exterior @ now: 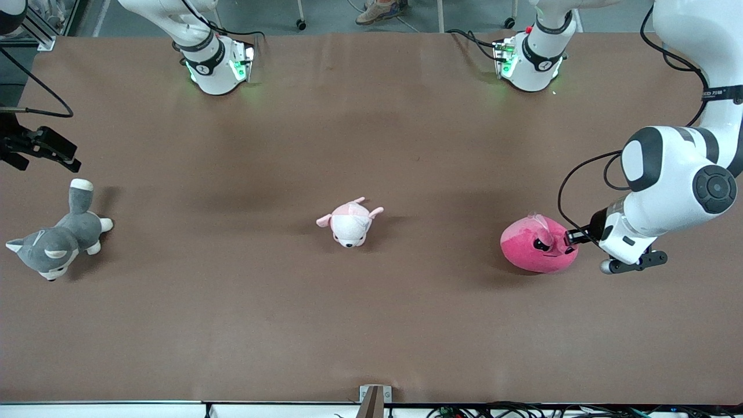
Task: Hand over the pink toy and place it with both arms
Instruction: 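Close the left gripper on the pink plush toy's ear, then lift the pink toy with the left gripper while the right gripper approaches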
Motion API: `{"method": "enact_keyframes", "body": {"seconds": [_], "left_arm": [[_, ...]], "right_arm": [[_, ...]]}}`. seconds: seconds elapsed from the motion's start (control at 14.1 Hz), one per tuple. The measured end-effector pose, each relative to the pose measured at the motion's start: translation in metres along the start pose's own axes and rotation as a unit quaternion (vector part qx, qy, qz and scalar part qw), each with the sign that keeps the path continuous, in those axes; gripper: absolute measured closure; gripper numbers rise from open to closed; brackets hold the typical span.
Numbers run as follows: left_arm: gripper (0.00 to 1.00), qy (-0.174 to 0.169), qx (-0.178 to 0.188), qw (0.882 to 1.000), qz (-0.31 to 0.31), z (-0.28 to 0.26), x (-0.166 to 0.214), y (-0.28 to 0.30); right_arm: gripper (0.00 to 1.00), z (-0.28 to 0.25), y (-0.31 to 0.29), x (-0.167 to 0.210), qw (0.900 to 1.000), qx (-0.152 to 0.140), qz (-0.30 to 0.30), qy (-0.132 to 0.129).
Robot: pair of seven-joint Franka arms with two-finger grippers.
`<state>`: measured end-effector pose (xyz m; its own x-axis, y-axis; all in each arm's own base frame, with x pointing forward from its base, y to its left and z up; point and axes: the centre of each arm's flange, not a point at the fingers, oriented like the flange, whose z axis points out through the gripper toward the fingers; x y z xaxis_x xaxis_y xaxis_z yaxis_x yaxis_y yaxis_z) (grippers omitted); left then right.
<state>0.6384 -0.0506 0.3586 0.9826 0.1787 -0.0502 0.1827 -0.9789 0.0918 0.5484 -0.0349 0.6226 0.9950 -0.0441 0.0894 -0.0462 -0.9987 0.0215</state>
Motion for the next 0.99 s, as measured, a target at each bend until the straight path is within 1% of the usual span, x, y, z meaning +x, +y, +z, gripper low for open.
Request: {"method": "enact_keyframes", "body": {"seconds": [0.07, 0.35, 0.57, 0.71, 0.85, 0.99], "left_arm": [[0.92, 0.001, -0.001, 1.0, 0.003, -0.001, 0.0, 0.003], [0.93, 0.016, -0.009, 1.0, 0.019, -0.021, -0.005, 0.023], [0.93, 0.034, -0.019, 0.998, 0.04, -0.044, -0.011, 0.049], [0.93, 0.039, -0.028, 0.997, 0.061, -0.064, -0.019, 0.075], [0.93, 0.038, -0.043, 0.995, 0.083, -0.087, -0.028, 0.106], [0.93, 0.039, -0.071, 0.992, 0.099, -0.106, -0.038, 0.135]], "right_arm": [[0.0, 0.0, 0.0, 0.0, 1.0, 0.0, 0.0, 0.0], [0.0, 0.0, 0.0, 0.0, 1.0, 0.0, 0.0, 0.0], [0.0, 0.0, 0.0, 0.0, 1.0, 0.0, 0.0, 0.0], [0.0, 0.0, -0.002, 0.0, 1.0, 0.0, -0.002, 0.0], [0.0, 0.001, -0.003, -0.001, 1.0, 0.001, -0.003, -0.005], [0.0, 0.003, -0.004, -0.003, 1.0, 0.001, -0.003, -0.015]]}}
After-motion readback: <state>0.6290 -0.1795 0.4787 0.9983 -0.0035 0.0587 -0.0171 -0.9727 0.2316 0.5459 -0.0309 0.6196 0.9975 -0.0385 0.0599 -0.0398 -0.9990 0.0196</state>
